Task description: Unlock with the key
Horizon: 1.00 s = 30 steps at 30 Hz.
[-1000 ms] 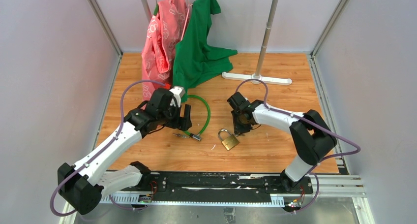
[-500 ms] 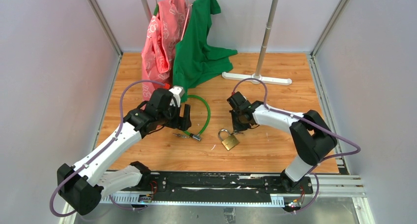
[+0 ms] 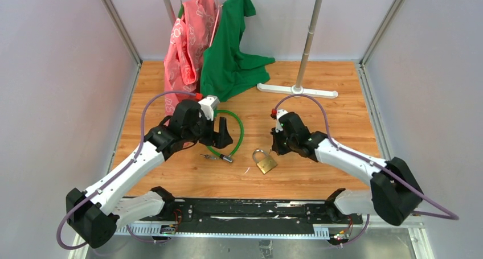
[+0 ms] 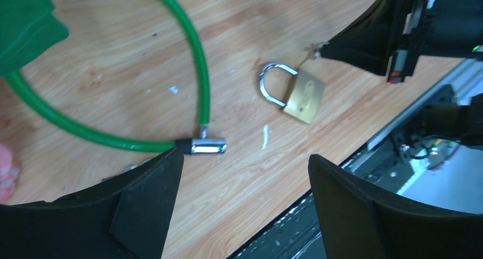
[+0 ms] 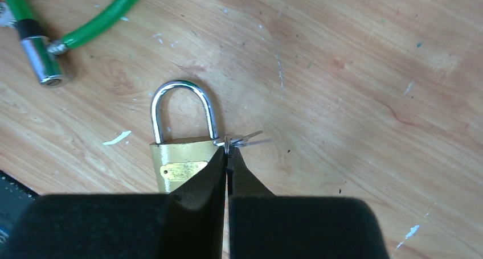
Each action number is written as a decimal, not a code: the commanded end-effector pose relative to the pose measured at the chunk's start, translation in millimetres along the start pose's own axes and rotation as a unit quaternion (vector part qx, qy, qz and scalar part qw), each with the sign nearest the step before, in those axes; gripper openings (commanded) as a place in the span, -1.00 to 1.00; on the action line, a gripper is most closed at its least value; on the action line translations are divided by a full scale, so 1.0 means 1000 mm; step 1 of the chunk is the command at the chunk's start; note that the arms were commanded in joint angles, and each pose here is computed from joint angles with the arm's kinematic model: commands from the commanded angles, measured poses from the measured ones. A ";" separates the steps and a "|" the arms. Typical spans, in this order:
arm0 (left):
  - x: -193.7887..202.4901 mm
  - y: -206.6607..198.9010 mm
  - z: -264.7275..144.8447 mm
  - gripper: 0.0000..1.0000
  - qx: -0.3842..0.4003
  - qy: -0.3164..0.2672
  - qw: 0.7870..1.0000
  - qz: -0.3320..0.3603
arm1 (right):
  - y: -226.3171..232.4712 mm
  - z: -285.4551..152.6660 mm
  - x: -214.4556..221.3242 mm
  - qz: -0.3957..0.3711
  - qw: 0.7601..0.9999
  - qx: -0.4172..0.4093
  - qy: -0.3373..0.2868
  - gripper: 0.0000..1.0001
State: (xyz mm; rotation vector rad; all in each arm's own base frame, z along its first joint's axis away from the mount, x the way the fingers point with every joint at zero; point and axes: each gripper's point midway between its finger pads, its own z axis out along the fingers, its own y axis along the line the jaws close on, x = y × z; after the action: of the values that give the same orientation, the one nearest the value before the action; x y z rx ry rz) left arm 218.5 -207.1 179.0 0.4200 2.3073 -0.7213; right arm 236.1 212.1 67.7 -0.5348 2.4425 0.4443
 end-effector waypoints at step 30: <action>-0.011 -0.135 0.007 0.00 0.290 -0.211 0.907 0.219 | 0.121 -0.172 -0.051 -0.112 0.904 -0.350 -0.219 -1.00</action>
State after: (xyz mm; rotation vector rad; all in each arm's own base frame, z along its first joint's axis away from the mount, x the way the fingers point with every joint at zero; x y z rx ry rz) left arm 177.7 -312.7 200.7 0.8392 1.7308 -1.1147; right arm 165.1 252.7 228.6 -0.8077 1.7681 1.0719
